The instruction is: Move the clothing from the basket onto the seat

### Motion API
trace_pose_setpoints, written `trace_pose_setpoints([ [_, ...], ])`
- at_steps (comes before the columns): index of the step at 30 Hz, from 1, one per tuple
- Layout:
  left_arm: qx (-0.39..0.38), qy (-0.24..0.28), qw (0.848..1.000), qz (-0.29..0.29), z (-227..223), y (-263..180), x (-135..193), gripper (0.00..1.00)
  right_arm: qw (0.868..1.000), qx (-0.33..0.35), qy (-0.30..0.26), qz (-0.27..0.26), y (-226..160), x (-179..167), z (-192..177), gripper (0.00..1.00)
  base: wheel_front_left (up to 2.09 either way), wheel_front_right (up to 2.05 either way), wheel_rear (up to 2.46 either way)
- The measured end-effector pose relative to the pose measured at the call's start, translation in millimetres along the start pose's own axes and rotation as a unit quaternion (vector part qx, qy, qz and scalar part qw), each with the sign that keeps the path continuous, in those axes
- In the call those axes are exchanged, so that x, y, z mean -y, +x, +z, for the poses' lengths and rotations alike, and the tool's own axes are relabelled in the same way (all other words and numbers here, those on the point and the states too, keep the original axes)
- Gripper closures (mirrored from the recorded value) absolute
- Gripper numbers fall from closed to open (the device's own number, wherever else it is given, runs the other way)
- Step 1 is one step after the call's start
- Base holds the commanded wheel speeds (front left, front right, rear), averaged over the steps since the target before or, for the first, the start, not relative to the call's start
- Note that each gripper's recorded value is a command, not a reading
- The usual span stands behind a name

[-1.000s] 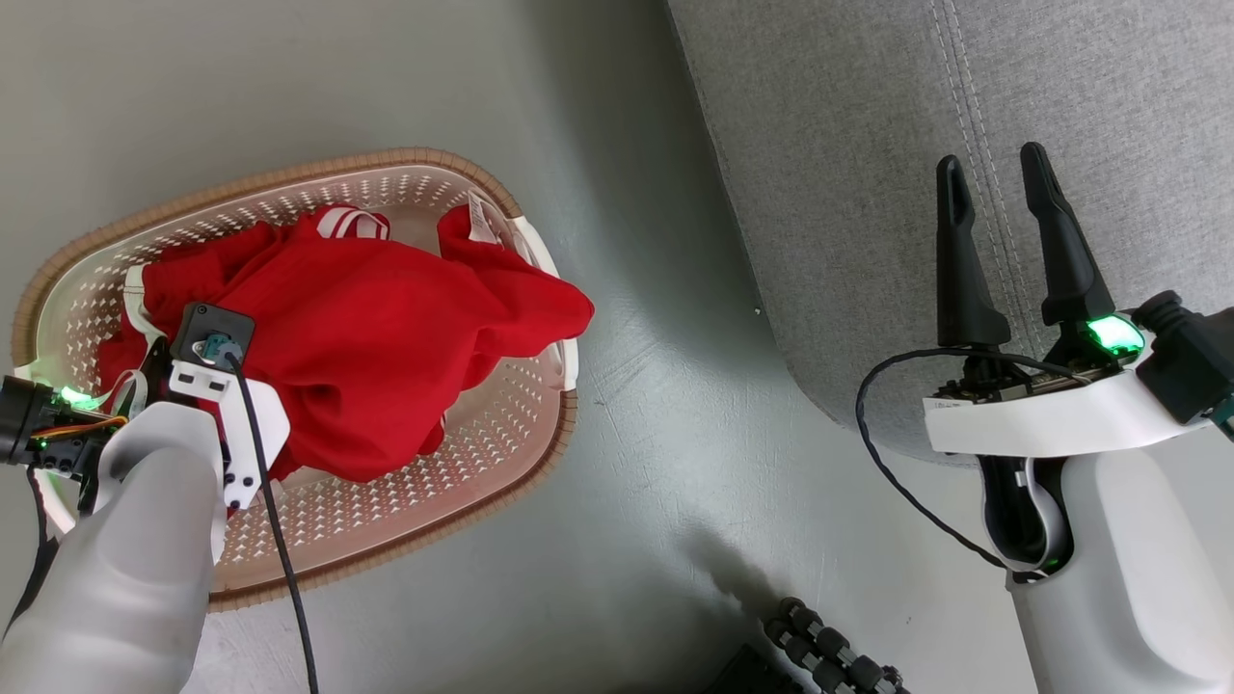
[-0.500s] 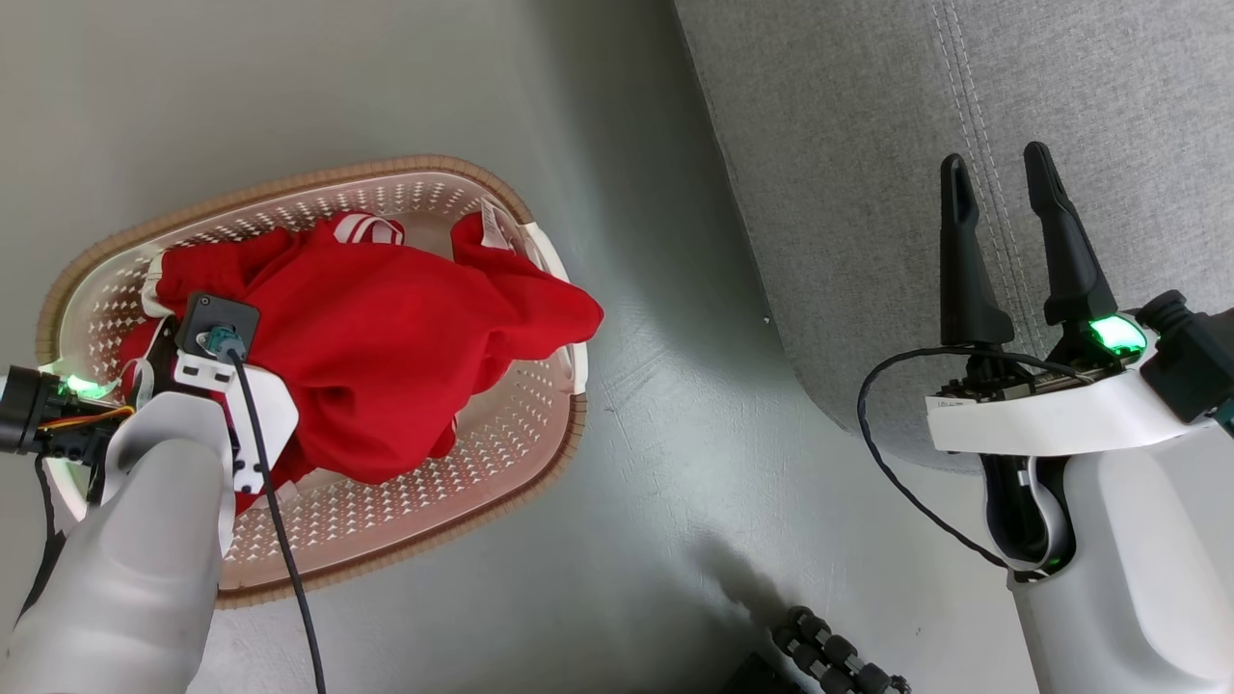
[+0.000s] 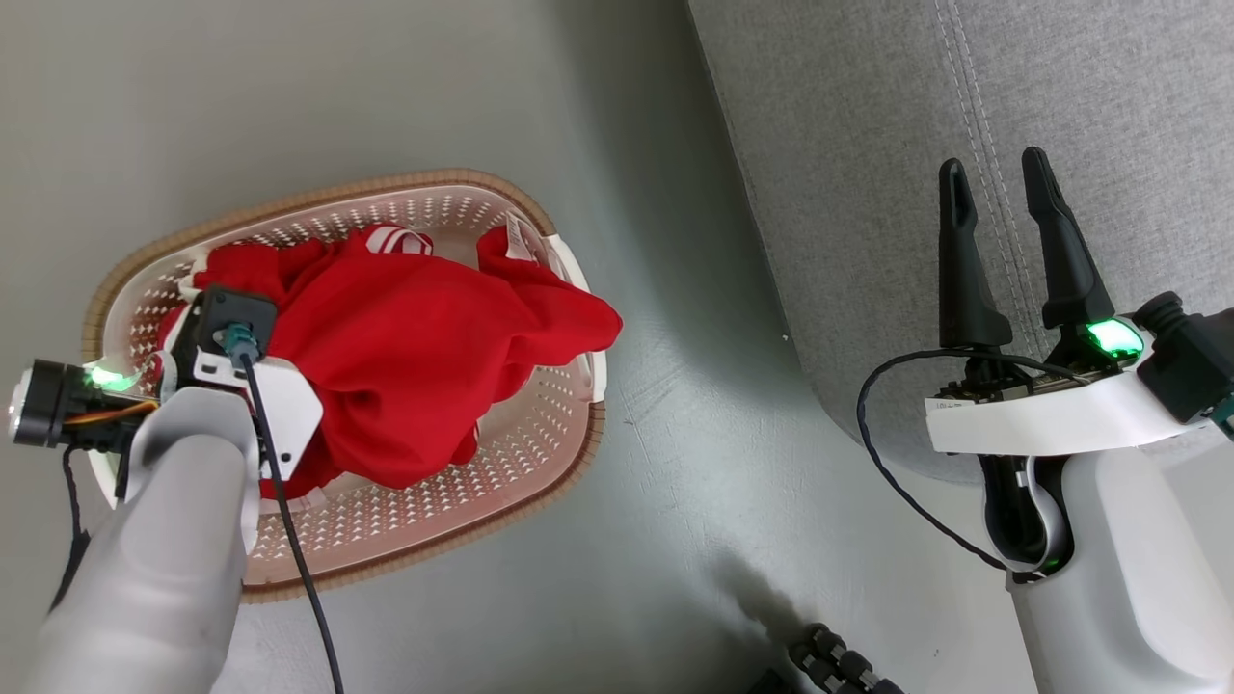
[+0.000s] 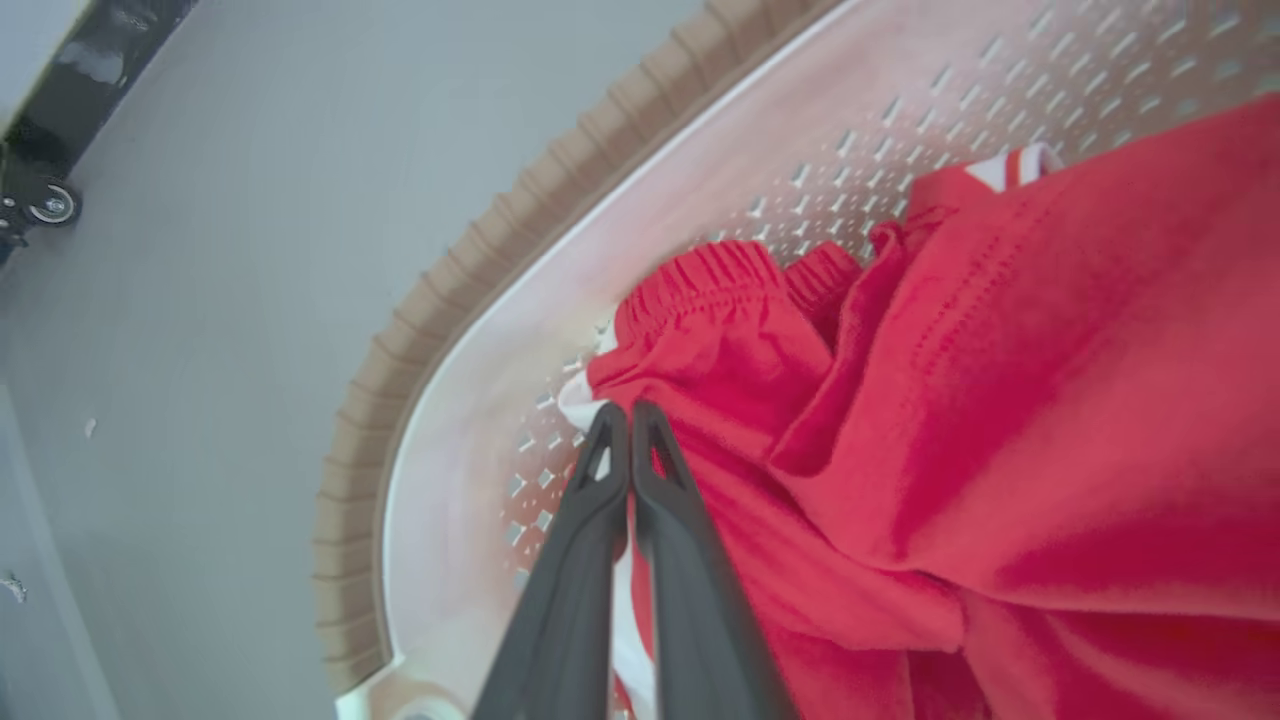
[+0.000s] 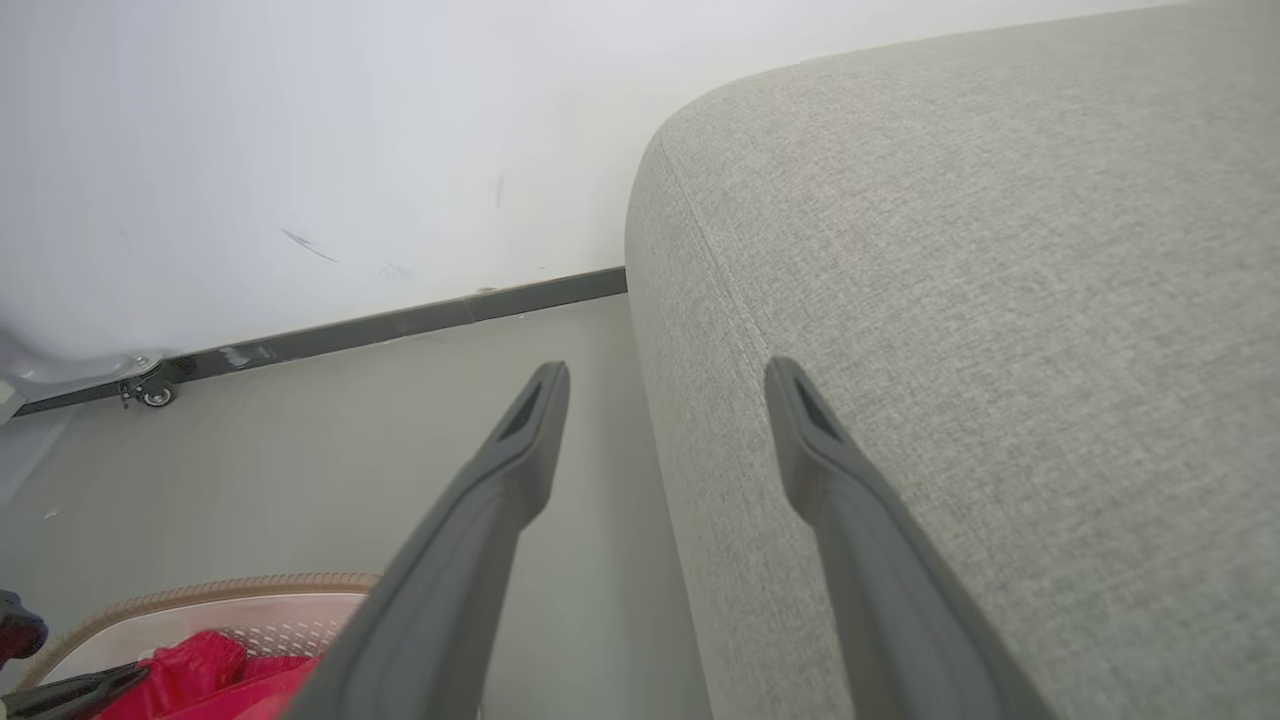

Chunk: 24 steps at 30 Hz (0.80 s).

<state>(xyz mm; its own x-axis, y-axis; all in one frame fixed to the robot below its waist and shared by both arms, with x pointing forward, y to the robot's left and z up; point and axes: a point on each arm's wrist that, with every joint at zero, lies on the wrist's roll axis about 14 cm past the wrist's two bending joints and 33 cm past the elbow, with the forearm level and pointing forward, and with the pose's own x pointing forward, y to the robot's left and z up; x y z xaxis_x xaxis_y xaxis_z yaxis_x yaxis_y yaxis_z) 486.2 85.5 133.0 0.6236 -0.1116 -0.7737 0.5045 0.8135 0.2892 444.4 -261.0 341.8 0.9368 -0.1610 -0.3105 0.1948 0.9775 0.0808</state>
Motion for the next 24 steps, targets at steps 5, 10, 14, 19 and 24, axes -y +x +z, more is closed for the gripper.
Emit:
trace_pose_setpoints([
  [5,0.012,-0.004,1.000,0.000,0,-10,1,1.00,1.000,0.005,0.003,0.007,1,-5,4,0.00,0.00,0.00,0.00],
  [10,0.030,-0.015,0.999,0.003,6,-20,0,1.00,1.000,0.011,-0.001,0.016,1,-11,8,0.00,0.00,0.00,0.00],
  [14,0.039,-0.021,0.999,0.006,9,-29,0,1.00,1.000,0.017,-0.005,0.025,2,-17,13,0.00,0.00,0.00,0.00],
  [19,0.054,-0.030,0.998,0.010,14,-40,-1,1.00,0.999,0.026,-0.006,0.035,2,-24,20,0.00,0.00,0.00,0.00],
  [24,0.077,-0.038,0.996,0.021,27,-50,-9,1.00,0.999,0.032,-0.006,0.044,2,-30,25,0.00,0.00,0.00,0.00],
])
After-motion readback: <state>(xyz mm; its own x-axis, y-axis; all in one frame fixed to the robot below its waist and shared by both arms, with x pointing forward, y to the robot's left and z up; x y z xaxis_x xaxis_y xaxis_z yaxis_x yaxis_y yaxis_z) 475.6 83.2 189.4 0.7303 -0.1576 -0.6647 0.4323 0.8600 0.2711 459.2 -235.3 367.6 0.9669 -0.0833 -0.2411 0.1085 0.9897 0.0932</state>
